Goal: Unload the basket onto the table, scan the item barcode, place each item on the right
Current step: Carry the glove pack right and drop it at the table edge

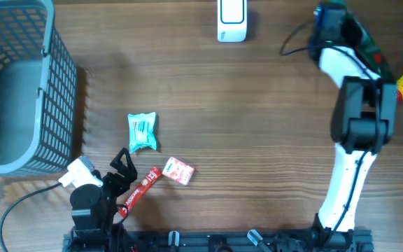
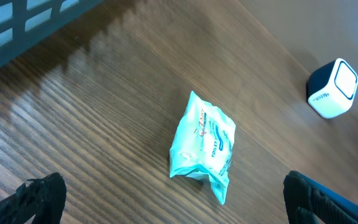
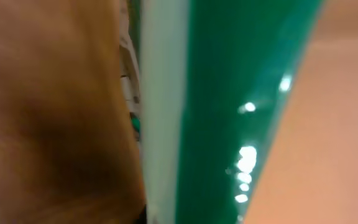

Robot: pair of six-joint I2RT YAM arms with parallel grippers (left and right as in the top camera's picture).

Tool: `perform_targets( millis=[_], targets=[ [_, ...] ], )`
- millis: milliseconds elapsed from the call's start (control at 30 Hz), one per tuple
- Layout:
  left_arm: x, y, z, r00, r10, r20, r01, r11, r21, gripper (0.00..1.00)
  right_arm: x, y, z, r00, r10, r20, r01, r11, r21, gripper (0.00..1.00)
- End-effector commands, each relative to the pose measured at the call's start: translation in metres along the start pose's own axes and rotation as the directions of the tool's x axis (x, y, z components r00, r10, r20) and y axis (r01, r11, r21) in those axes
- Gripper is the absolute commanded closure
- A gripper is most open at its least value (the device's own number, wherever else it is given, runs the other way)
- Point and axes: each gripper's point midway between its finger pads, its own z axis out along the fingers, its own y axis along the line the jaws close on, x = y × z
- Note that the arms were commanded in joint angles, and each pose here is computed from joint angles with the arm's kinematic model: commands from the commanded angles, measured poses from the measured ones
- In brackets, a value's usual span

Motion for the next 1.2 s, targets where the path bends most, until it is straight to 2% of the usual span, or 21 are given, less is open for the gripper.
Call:
perform_targets(
  millis=[0, 133, 167, 200, 267, 333, 367, 467, 600, 767, 900, 1000, 1100, 1133, 1167],
  targets=[
    [0.003, 0.003, 0.002, 1.000, -0.003, -0.005, 0.003, 1.000, -0.011, 0.00, 0.018, -0.012, 0.023, 0.951, 0.309, -0.021, -0.310, 0.949, -0.061, 0.96],
    [0.003, 0.003, 0.002, 1.000, -0.003, -0.005, 0.003, 1.000, -0.011, 0.00, 0.056, -0.032, 0.056, 0.922, 0.376, -0.090, -0.380, 0.924, -0.033, 0.96],
    [0.003, 0.003, 0.002, 1.000, -0.003, -0.005, 0.003, 1.000, -0.011, 0.00, 0.064, -0.036, 0.062, 0.905, 0.413, -0.105, -0.417, 0.908, -0.020, 0.93],
    [0.003, 0.003, 0.002, 1.000, -0.003, -0.005, 0.003, 1.000, -0.011, 0.00, 0.068, -0.037, 0.064, 0.892, 0.438, -0.113, -0.442, 0.897, -0.016, 0.86],
    [0.003, 0.003, 0.002, 1.000, -0.003, -0.005, 0.003, 1.000, -0.011, 0.00, 0.075, -0.034, 0.067, 0.866, 0.481, -0.134, -0.488, 0.872, -0.027, 0.63],
    [0.003, 0.003, 0.002, 1.000, -0.003, -0.005, 0.003, 1.000, -0.011, 0.00, 0.073, -0.022, 0.065, 0.852, 0.502, -0.150, -0.518, 0.849, -0.100, 0.17],
    [0.003, 0.003, 0.002, 1.000, -0.003, -0.005, 0.003, 1.000, -0.011, 0.00, 0.071, -0.019, 0.063, 0.845, 0.512, -0.156, -0.531, 0.839, -0.123, 0.00],
    [0.003, 0.003, 0.002, 1.000, -0.003, -0.005, 0.003, 1.000, -0.011, 0.00, 0.056, -0.013, 0.050, 0.818, 0.550, -0.172, -0.576, 0.788, -0.217, 0.00],
    [0.003, 0.003, 0.002, 1.000, -0.003, -0.005, 0.003, 1.000, -0.011, 0.00, 0.017, -0.026, 0.010, 0.761, 0.623, -0.178, -0.631, 0.650, -0.424, 0.00],
    [0.003, 0.003, 0.002, 1.000, -0.003, -0.005, 0.003, 1.000, -0.011, 0.00, -0.033, -0.088, -0.074, 0.660, 0.741, -0.123, -0.628, 0.454, -0.632, 0.00],
    [0.003, 0.003, 0.002, 1.000, -0.003, -0.005, 0.003, 1.000, -0.011, 0.00, -0.041, -0.133, -0.155, 0.564, 0.810, -0.161, -0.623, 0.290, -0.727, 0.00],
    [0.003, 0.003, 0.002, 1.000, -0.003, -0.005, 0.003, 1.000, -0.011, 0.00, -0.032, -0.150, -0.209, 0.499, 0.828, -0.256, -0.646, 0.158, -0.747, 0.00],
    [0.003, 0.003, 0.002, 1.000, -0.003, -0.005, 0.003, 1.000, -0.011, 0.00, -0.025, -0.148, -0.256, 0.394, 0.799, -0.455, -0.699, -0.062, -0.713, 0.00],
    [0.003, 0.003, 0.002, 1.000, -0.003, -0.005, 0.003, 1.000, -0.011, 0.00, -0.021, -0.136, -0.279, 0.395, 0.739, -0.547, -0.699, -0.145, -0.700, 0.00],
    [0.003, 0.003, 0.002, 1.000, -0.003, -0.005, 0.003, 1.000, -0.011, 0.00, -0.018, -0.129, -0.293, 0.416, 0.699, -0.581, -0.689, -0.175, -0.703, 0.00]
  ],
)
